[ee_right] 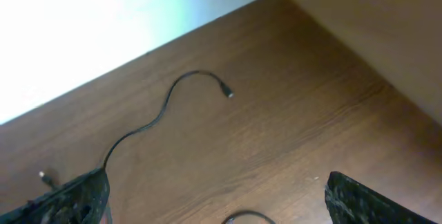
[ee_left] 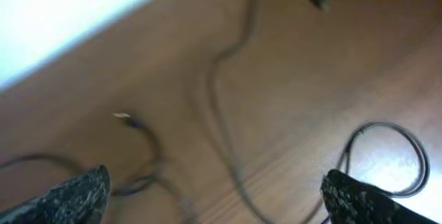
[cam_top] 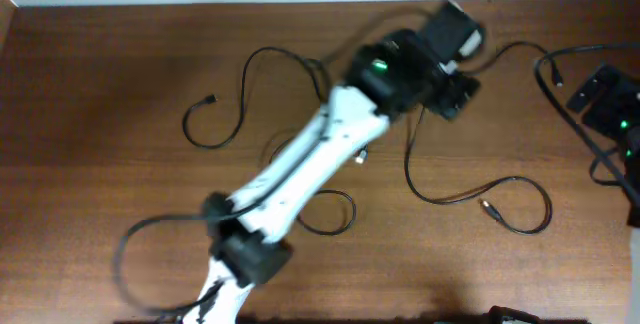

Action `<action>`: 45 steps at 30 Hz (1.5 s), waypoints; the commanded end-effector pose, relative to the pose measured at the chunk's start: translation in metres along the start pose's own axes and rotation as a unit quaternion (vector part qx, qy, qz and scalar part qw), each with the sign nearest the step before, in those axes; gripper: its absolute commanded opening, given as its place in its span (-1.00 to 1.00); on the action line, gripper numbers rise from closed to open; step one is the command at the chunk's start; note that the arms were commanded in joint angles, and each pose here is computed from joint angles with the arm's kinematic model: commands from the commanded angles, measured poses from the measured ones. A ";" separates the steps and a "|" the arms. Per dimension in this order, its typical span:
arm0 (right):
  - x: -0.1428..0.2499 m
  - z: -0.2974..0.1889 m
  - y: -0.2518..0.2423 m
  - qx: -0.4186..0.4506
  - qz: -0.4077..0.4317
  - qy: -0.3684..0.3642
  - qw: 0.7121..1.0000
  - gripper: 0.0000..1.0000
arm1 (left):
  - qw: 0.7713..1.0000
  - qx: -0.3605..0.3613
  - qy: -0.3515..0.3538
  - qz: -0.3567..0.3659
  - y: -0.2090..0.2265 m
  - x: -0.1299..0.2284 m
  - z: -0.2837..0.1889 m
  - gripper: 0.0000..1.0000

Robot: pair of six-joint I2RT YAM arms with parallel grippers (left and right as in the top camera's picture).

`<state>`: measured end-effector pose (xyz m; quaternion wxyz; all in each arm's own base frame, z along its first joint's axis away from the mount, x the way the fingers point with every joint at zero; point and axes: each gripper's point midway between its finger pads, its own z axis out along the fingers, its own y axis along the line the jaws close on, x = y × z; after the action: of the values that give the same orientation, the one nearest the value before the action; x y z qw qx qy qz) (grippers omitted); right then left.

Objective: Untangle cables

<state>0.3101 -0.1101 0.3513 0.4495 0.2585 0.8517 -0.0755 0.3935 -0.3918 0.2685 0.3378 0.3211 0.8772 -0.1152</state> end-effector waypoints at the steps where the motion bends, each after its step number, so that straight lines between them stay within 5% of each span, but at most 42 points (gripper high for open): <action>1: 0.033 0.051 0.024 -0.033 -0.021 0.086 0.995 0.98 | 0.992 -0.080 -0.085 -0.047 0.077 -0.033 -0.112 0.98; 4: 0.092 0.134 0.084 -0.067 -0.140 0.184 0.971 0.98 | 0.990 -0.104 -0.069 -0.070 0.110 -0.019 -0.130 0.98; 8: 0.123 0.185 0.163 -0.167 -0.314 0.150 0.922 0.98 | 0.992 -0.107 -0.027 -0.067 0.111 0.001 -0.128 0.98; 11: 0.139 0.225 0.181 -0.180 -0.311 0.142 0.922 0.98 | 0.992 -0.108 -0.013 -0.067 0.112 0.008 -0.128 0.98; 15: 0.229 0.270 0.179 -0.187 -0.250 0.265 0.913 0.98 | 0.991 -0.116 -0.008 -0.067 0.114 0.011 -0.129 0.98; 18: 0.240 0.259 0.198 -0.208 -0.256 0.274 0.903 1.00 | 0.990 -0.121 -0.007 -0.067 0.116 0.012 -0.129 0.98; 21: 0.200 0.213 0.232 -0.223 -0.280 0.228 0.905 1.00 | 0.990 -0.121 -0.007 -0.066 0.116 0.012 -0.129 0.98; 23: 0.154 0.192 0.205 -0.125 -0.271 0.193 0.935 1.00 | 0.990 -0.121 -0.002 -0.066 0.116 0.014 -0.129 0.98; 26: 0.150 0.184 0.187 -0.075 -0.232 0.205 0.948 1.00 | 0.990 -0.121 0.000 -0.066 0.115 0.015 -0.129 0.98; 31: 0.179 0.197 0.185 -0.024 -0.068 0.253 0.965 1.00 | 0.990 -0.121 0.012 -0.065 0.115 0.021 -0.129 0.98; 37: 0.225 0.167 0.249 -0.073 -0.144 0.255 0.953 1.00 | 0.990 -0.121 0.011 -0.065 0.115 0.021 -0.129 0.98; 44: 0.293 0.219 0.216 0.004 -0.181 0.318 0.931 1.00 | 0.990 -0.122 0.021 -0.065 0.116 0.025 -0.129 0.98; 45: 0.298 0.224 0.213 0.006 -0.189 0.322 0.928 0.86 | 0.990 -0.122 0.020 -0.065 0.116 0.025 -0.129 0.98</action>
<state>0.4442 0.1123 0.0125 0.1339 0.1059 0.9835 -0.0599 0.3826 -0.2414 0.3513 0.3486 0.2275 0.9087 -0.0300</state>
